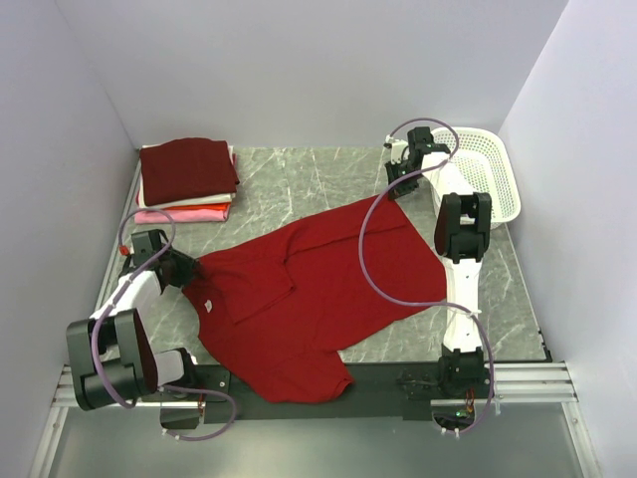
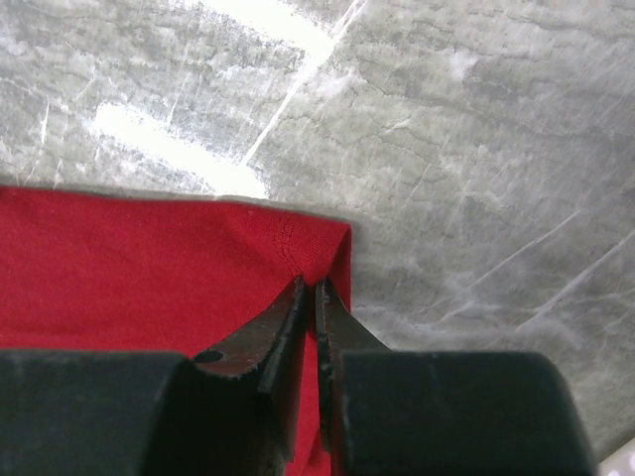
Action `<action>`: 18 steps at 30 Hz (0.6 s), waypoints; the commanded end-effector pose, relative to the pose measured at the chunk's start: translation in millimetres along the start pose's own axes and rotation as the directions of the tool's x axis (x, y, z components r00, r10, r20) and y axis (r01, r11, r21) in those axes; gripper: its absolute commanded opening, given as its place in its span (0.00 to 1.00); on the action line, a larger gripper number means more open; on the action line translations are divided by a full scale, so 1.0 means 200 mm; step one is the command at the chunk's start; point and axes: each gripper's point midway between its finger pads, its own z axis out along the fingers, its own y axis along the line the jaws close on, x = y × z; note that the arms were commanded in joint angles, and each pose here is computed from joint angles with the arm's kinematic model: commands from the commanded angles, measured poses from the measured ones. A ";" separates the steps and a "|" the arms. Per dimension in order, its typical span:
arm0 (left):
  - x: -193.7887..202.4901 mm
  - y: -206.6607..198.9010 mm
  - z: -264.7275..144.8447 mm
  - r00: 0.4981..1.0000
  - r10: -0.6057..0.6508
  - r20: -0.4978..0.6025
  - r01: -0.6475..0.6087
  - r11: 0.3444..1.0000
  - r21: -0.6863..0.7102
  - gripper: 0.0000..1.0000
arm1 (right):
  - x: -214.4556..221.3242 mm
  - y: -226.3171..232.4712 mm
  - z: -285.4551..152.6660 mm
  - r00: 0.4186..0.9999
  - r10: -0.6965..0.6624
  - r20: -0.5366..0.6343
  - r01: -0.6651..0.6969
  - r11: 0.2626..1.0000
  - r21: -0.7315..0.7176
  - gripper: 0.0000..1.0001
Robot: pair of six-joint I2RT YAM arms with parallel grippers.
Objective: Fold and stack the t-shirts
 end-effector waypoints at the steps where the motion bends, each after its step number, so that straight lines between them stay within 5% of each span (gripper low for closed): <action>1: -0.07 -0.11 0.02 1.000 0.008 0.024 -0.009 0.997 0.078 0.27 | -0.16 0.03 -0.10 0.995 -0.036 0.094 0.035 0.999 0.010 0.14; 4: -0.08 -0.11 0.06 1.000 0.003 0.027 -0.005 0.998 0.069 0.07 | -0.17 0.03 -0.10 0.994 -0.037 0.102 0.036 0.999 0.016 0.14; 7: -0.09 -0.10 0.07 0.999 -0.002 0.044 -0.001 0.998 0.062 0.00 | -0.18 0.01 -0.11 0.993 -0.041 0.112 0.038 0.999 0.029 0.11; 11: -0.14 -0.11 0.05 0.996 -0.007 0.094 0.001 0.998 0.062 0.00 | -0.23 0.00 -0.13 0.989 -0.048 0.140 0.041 0.998 0.052 0.01; 18: -0.17 -0.10 0.04 0.993 -0.008 0.119 0.002 0.999 0.052 0.00 | -0.34 -0.03 -0.14 0.978 -0.025 0.209 0.008 0.997 0.081 0.00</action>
